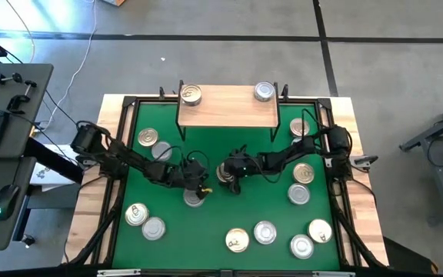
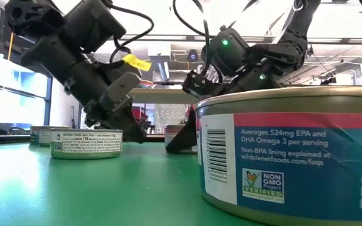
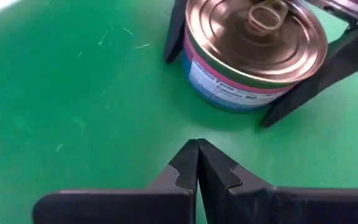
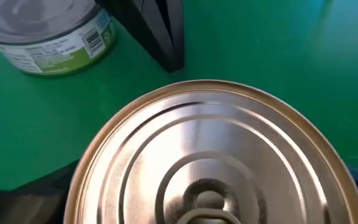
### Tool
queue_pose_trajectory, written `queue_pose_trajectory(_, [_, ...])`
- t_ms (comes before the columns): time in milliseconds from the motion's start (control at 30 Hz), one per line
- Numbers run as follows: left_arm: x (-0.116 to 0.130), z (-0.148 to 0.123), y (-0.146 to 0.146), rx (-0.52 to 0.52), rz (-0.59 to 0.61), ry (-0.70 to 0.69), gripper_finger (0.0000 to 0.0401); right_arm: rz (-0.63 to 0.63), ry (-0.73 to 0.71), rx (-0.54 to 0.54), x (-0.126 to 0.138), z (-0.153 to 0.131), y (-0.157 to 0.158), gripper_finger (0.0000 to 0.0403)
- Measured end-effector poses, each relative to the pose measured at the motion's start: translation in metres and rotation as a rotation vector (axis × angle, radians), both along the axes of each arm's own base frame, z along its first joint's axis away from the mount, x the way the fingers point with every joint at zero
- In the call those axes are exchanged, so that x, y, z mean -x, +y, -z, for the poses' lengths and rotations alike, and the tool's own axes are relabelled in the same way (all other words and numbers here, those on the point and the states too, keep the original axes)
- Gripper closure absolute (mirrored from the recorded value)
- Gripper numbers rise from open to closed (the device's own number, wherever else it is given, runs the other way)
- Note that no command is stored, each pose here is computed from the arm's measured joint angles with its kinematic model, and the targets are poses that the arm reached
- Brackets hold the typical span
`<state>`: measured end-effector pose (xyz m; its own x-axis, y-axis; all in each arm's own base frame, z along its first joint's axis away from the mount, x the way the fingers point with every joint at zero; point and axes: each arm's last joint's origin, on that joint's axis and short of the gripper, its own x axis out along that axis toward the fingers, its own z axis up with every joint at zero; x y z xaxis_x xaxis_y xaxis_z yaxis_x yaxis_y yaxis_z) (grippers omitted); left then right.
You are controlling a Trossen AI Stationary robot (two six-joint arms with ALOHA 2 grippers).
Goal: Stack canned seafood by type on shelf
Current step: Put the blue tuna can on the shelf aligned with the other blue tuna can
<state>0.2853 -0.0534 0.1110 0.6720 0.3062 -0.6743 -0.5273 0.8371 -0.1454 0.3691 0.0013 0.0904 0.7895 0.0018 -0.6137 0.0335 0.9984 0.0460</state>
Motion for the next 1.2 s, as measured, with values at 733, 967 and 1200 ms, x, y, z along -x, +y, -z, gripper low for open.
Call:
queue_pose_trajectory(733, [0.002, -0.002, 0.000, -0.003, 0.001, 0.010, 0.0401, 0.018, 0.008, 0.119, 0.008, -0.028, 0.006, 0.0015])
queue_pose_trajectory(967, [0.015, -0.022, -0.011, 0.021, 0.011, 0.011, 0.0401, 0.005, -0.028, 0.112, -0.003, -0.042, 0.011, 0.0022])
queue_pose_trajectory(1200, [0.048, -0.070, -0.022, -0.084, -0.047, -0.083, 0.0401, -0.036, 0.030, 0.288, -0.042, -0.111, -0.004, 0.0022])
